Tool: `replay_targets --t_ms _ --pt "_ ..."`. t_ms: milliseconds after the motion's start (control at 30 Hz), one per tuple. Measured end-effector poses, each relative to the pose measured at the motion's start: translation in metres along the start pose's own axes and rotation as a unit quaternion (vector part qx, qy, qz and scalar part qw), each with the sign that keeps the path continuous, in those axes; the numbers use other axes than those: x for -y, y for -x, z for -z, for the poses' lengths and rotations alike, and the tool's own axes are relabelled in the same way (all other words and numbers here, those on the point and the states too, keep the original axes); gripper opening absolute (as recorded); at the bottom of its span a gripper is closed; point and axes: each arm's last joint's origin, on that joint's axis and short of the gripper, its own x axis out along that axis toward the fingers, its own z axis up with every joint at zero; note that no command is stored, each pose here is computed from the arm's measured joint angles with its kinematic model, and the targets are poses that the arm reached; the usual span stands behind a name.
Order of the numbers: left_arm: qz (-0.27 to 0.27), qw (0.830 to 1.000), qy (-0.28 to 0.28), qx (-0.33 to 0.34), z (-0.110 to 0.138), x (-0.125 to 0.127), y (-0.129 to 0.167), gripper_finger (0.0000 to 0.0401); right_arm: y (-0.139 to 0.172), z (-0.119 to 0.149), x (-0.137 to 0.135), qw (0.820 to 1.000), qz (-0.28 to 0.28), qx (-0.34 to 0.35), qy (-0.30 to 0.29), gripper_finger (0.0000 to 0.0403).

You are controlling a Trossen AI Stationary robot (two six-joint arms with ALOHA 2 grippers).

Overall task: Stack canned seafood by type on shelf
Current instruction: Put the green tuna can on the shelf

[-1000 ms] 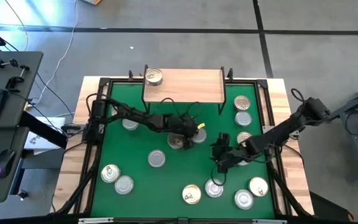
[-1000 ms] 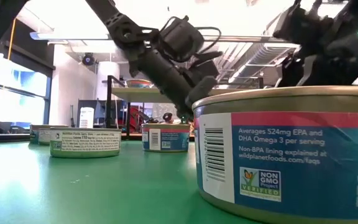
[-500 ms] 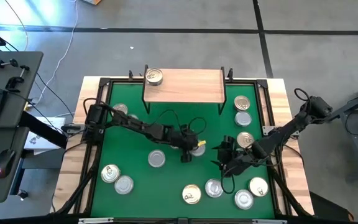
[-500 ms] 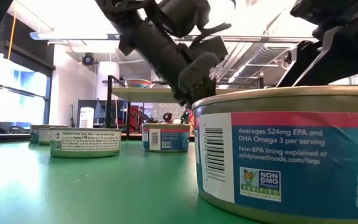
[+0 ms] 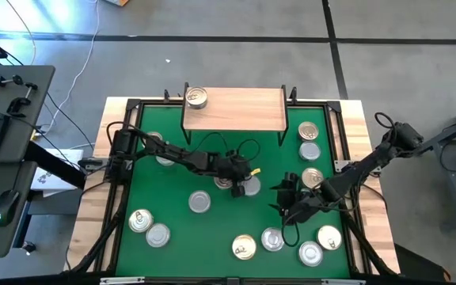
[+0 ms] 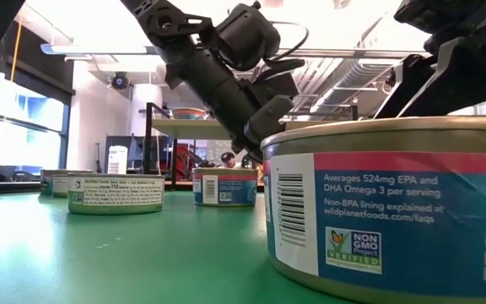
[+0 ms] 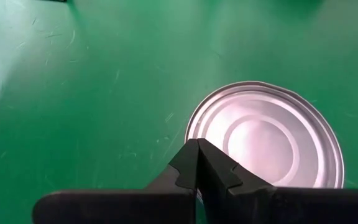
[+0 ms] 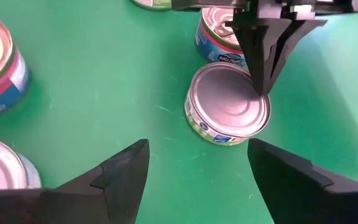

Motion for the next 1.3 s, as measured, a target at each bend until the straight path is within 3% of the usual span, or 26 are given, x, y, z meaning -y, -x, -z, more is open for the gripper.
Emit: replay_targets --t_ms 333,633,833,900,1067,1300 --pt "0.002 1.0 -0.009 0.001 0.002 0.002 0.0 0.0 -0.038 0.001 -0.008 0.991 0.006 0.006 0.136 0.0267" --pt "0.002 1.0 -0.016 -0.008 0.003 0.002 0.0 0.0 -0.054 0.004 -0.001 0.993 0.01 -0.017 0.117 0.0267" --pt "0.007 0.999 -0.022 -0.027 0.007 0.002 0.0 0.0 -0.055 0.004 -0.001 0.991 -0.005 -0.016 0.136 0.0267" --pt "0.011 0.999 -0.023 -0.03 0.007 0.002 0.0 0.0 -0.055 0.002 -0.001 0.991 -0.007 -0.01 0.13 0.0267" --pt "0.021 0.999 -0.034 -0.028 0.008 0.01 0.001 0.0 -0.06 0.004 0.009 0.999 0.01 -0.029 0.038 0.0267" --pt "0.036 0.998 -0.056 0.004 0.005 0.026 0.003 0.0 -0.068 0.032 0.02 0.998 -0.025 -0.039 -0.047 0.0267"
